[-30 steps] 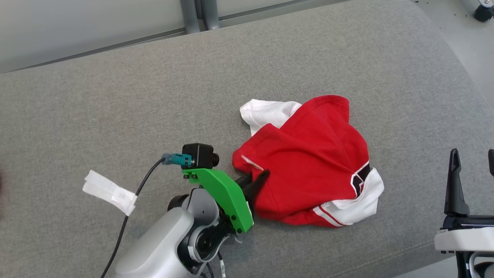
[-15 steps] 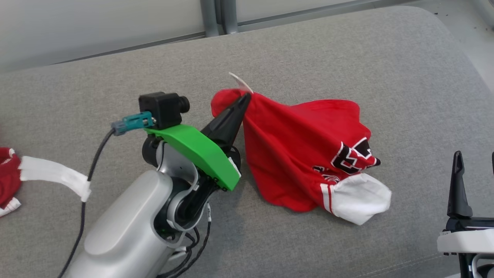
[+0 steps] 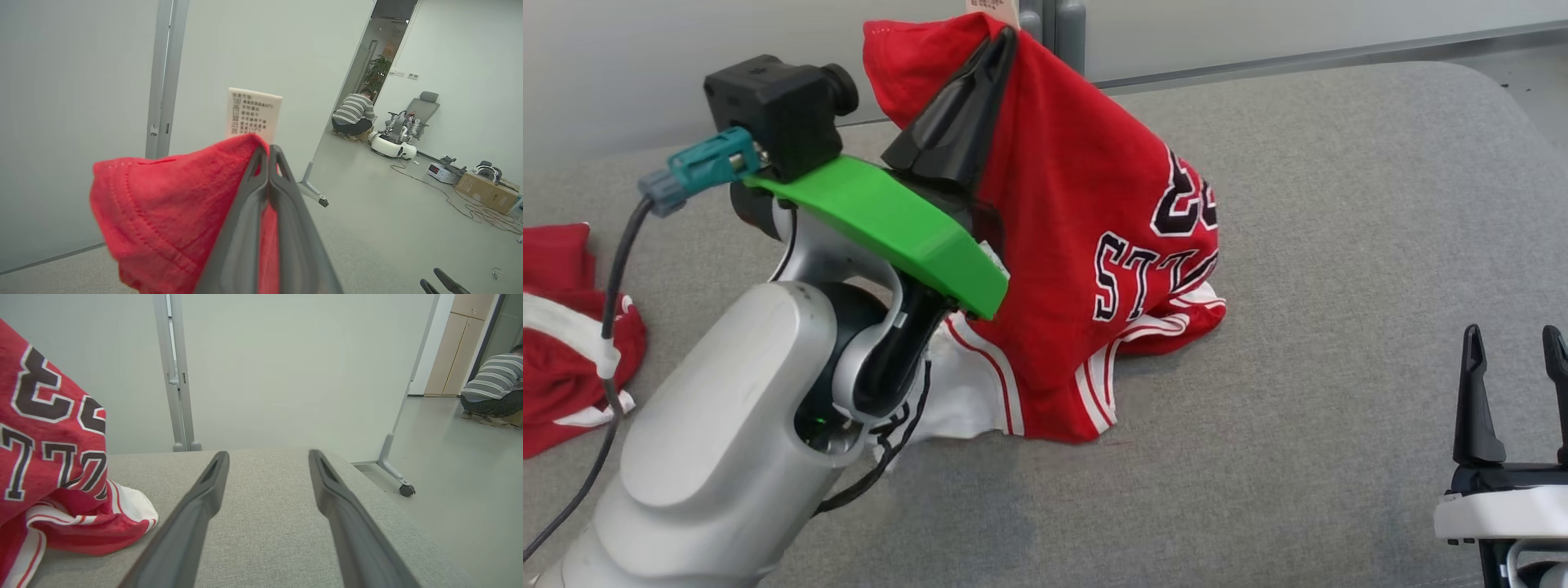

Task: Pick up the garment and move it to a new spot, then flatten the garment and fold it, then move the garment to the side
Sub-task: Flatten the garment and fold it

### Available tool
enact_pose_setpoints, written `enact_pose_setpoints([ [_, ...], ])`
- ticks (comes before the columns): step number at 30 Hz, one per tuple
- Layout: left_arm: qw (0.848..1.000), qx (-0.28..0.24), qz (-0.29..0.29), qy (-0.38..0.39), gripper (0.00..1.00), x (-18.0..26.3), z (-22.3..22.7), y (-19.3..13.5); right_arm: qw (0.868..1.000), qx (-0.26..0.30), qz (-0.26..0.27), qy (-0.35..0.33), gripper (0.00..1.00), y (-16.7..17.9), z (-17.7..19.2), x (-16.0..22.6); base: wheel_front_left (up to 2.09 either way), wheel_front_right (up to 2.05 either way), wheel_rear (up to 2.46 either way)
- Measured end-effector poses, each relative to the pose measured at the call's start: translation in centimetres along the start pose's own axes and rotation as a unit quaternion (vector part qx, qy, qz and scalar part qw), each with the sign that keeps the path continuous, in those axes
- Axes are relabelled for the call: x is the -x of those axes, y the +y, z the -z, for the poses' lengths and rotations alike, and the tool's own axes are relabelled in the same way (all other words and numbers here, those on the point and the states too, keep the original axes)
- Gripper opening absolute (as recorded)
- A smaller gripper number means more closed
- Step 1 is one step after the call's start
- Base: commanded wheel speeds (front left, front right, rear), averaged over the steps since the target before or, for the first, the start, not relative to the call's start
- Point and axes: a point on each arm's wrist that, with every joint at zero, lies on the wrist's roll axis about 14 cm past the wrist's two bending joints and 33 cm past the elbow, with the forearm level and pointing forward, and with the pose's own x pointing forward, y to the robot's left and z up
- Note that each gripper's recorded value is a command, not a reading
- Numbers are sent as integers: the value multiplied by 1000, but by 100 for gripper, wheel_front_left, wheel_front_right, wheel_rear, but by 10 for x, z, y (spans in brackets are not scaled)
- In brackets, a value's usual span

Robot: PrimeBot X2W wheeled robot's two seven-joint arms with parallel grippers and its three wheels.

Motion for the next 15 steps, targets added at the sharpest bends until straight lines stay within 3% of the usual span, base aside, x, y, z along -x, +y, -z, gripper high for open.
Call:
enact_pose_setpoints([
  [11, 998, -30, 56, 2, 0, -20, -5, -52, 1000, -21, -6, -4, 100, 6, -3, 5, 0, 0, 0],
  [15, 994, -25, 109, 2, 0, -38, 4, -93, 999, -32, 2, -4, 100, 3, -2, 5, 0, 0, 0],
])
